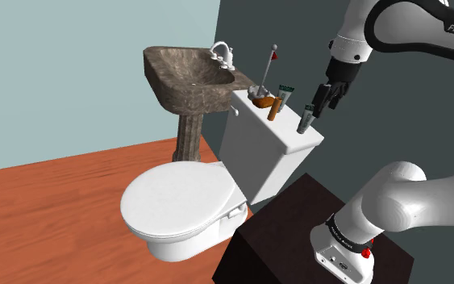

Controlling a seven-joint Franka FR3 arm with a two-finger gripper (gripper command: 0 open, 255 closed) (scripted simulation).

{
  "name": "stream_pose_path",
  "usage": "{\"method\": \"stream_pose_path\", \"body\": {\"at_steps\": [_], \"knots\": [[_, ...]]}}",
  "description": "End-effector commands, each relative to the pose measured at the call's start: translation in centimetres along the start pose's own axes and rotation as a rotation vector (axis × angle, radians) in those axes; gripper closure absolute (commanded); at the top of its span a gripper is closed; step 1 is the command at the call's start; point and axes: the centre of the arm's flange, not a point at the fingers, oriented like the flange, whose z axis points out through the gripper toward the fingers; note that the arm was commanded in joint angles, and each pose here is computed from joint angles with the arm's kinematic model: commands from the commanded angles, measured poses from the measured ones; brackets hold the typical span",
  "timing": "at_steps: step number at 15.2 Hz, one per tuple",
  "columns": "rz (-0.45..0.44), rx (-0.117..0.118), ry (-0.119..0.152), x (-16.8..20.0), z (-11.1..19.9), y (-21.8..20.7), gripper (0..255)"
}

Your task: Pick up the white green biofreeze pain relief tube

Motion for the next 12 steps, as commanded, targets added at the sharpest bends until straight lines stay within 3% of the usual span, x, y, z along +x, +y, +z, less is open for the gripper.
{"method": "stream_pose_path", "body": {"at_steps": [1,12], "knots": [[0.000,0.000,0.000,0.0,0.0,0.0,0],[-0.138,0.032,0.004,8.5,2.5,11.9,0]]}}
